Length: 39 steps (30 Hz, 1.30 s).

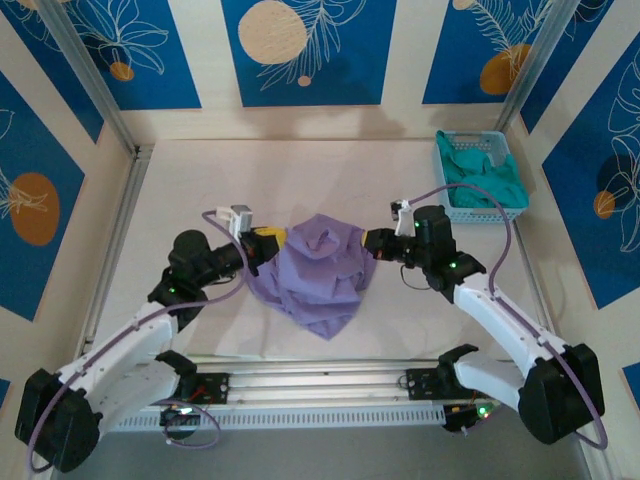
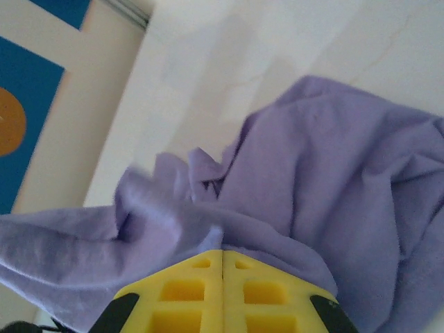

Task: Fold the inside-out t-shirt

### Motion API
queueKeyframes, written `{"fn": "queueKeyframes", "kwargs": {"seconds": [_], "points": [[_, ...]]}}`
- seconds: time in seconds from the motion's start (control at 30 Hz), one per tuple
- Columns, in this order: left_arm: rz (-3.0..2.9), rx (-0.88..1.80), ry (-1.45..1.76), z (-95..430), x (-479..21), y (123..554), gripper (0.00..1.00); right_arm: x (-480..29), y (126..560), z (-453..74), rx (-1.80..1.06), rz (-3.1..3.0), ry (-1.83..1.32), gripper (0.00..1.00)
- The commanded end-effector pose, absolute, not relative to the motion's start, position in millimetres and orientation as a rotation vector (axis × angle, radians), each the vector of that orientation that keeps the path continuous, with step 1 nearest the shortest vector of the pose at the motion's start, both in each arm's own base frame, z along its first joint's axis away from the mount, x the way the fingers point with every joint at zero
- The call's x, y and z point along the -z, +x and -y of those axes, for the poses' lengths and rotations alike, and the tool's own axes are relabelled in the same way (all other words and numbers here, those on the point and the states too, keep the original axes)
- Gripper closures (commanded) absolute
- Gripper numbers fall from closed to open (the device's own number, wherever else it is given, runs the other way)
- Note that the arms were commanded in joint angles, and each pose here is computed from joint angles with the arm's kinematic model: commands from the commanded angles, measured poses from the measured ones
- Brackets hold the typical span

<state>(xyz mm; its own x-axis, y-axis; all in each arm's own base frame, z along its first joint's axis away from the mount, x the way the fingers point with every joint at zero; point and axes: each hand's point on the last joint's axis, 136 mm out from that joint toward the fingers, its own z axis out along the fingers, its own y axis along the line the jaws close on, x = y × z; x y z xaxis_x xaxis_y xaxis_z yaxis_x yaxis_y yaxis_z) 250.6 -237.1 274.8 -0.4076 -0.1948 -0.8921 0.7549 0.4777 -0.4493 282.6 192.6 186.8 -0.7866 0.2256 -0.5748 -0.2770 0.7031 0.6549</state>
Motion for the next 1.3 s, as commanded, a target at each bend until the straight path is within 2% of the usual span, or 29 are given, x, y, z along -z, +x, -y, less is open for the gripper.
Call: {"fn": "queueKeyframes", "kwargs": {"seconds": [0.0, 0.13, 0.23, 0.33, 0.53, 0.57, 0.6, 0.67, 0.83, 0.97, 1.17, 1.27], "points": [[-1.617, 1.179, 0.547, 242, -292, 245, 1.00, -191, 269, -197, -0.983, -2.274, -0.206, 0.89], [-1.621, 1.184, 0.567, 243, -291, 242, 1.00, -199, 253, -208, -0.909, -2.215, -0.365, 0.69], [-1.616, 1.192, 0.593, 244, -291, 238, 1.00, -201, 254, -219, -0.828, -2.213, -0.447, 0.58], [-1.591, 1.222, 0.651, 247, -293, 228, 1.00, -206, 266, -234, -0.797, -2.218, -0.491, 0.52], [-1.505, 1.340, 0.787, 257, -301, 203, 1.00, -196, 293, -253, -0.914, -2.324, -0.434, 0.46], [-1.513, 1.348, 0.789, 257, -298, 202, 1.00, -189, 296, -255, -0.949, -2.370, -0.417, 0.43], [-1.523, 1.353, 0.790, 258, -296, 201, 1.00, -184, 298, -258, -0.969, -2.403, -0.413, 0.34], [-1.553, 1.368, 0.786, 259, -286, 199, 1.00, -165, 299, -261, -0.953, -2.490, -0.405, 0.29], [-1.619, 1.356, 0.731, 253, -266, 198, 1.00, -115, 285, -260, -0.941, -2.662, -0.384, 0.30], [-1.679, 1.288, 0.683, 247, -255, 204, 1.00, -114, 270, -279, -1.142, -2.651, -0.423, 0.48], [-1.741, 1.193, 0.621, 240, -248, 218, 1.00, -121, 258, -285, -1.248, -2.626, -0.445, 0.58], [-1.738, 1.159, 0.601, 238, -251, 224, 1.00, -118, 260, -285, -1.247, -2.633, -0.445, 0.76]]}}
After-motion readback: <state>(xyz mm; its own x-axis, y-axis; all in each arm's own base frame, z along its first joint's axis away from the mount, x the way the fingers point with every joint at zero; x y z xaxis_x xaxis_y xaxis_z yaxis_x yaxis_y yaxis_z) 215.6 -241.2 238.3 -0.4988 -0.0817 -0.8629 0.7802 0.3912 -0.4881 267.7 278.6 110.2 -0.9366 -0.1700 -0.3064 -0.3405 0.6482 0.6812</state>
